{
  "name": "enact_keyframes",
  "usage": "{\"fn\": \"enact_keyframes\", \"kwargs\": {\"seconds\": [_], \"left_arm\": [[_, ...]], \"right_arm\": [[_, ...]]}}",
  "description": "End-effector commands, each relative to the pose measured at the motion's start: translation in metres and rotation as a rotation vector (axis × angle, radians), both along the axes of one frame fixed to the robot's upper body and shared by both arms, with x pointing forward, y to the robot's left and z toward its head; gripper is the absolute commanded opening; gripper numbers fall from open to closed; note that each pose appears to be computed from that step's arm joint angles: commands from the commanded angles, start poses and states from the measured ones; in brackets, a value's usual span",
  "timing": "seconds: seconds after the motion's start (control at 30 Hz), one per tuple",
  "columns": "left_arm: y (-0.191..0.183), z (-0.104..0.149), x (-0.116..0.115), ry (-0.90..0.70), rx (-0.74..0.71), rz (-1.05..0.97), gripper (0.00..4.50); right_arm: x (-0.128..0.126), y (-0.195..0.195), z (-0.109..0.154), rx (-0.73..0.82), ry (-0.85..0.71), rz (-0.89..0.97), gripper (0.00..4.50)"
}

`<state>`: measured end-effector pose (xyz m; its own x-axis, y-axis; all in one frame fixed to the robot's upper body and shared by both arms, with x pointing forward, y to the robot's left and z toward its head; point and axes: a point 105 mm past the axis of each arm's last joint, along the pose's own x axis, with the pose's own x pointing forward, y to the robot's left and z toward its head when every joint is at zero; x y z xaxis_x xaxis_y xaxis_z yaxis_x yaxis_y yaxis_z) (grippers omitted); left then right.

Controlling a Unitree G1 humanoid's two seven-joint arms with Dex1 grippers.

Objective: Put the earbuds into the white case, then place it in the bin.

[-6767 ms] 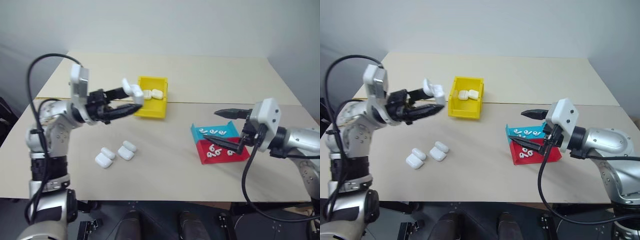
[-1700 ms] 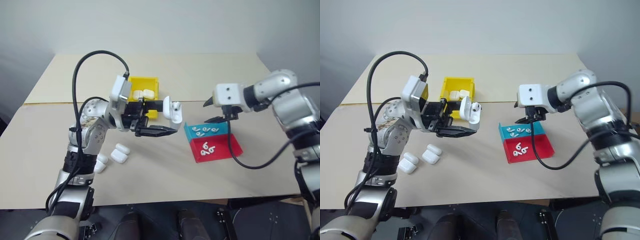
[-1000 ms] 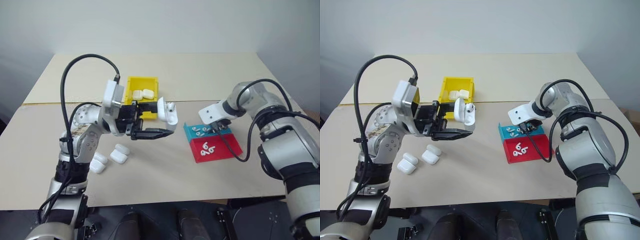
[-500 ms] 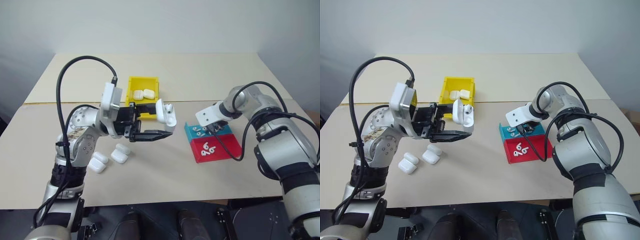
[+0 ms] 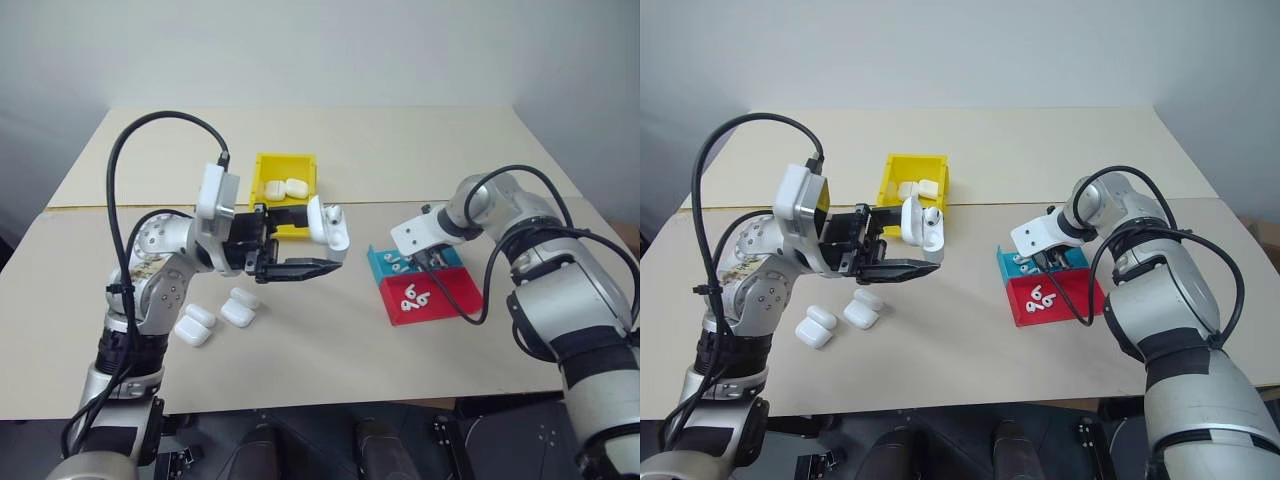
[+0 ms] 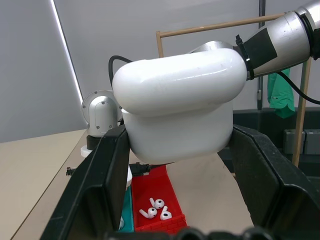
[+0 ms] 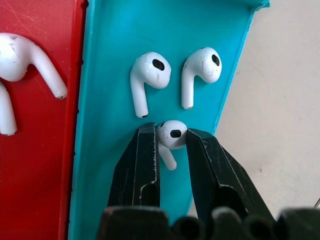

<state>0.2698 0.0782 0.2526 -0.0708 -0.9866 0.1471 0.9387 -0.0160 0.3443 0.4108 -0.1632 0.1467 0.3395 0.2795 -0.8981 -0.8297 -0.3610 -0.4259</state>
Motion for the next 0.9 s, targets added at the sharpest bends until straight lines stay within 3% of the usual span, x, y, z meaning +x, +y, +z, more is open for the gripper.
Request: {"fn": "enact_keyframes", "kwargs": {"seconds": [0.03, 0.2, 0.33, 0.4, 0.47, 0.53, 0.77, 0.9], "left_arm": [[0.001, 0.01, -0.004, -0.038, -0.015, -0.014, 2.76], [-0.002, 0.01, -0.002, -0.029, -0.014, -0.041, 2.76], [-0.008, 0.011, 0.0, -0.028, -0.022, -0.073, 2.76], [-0.01, 0.013, 0.001, -0.028, -0.028, -0.087, 2.76], [-0.011, 0.014, 0.005, -0.025, -0.028, -0.093, 2.76], [-0.011, 0.014, 0.007, -0.023, -0.024, -0.096, 2.76], [-0.014, 0.015, 0.013, -0.014, -0.005, -0.132, 2.76], [-0.019, 0.017, 0.013, -0.018, -0.006, -0.155, 2.76]], "right_arm": [[0.005, 0.0, 0.017, 0.096, -0.038, -0.045, 0.61], [0.001, -0.001, 0.064, 0.309, -0.044, -0.062, 0.61], [-0.022, -0.003, 0.108, 0.605, 0.015, 0.004, 0.61], [-0.038, -0.002, 0.124, 0.764, 0.049, 0.016, 0.61], [-0.068, 0.003, 0.147, 1.042, 0.143, 0.028, 0.61], [-0.095, 0.008, 0.16, 1.223, 0.232, 0.029, 0.61], [-0.152, 0.039, 0.173, 1.564, 0.399, 0.035, 0.61], [-0.17, 0.06, 0.175, 1.646, 0.462, 0.049, 0.61]]}}
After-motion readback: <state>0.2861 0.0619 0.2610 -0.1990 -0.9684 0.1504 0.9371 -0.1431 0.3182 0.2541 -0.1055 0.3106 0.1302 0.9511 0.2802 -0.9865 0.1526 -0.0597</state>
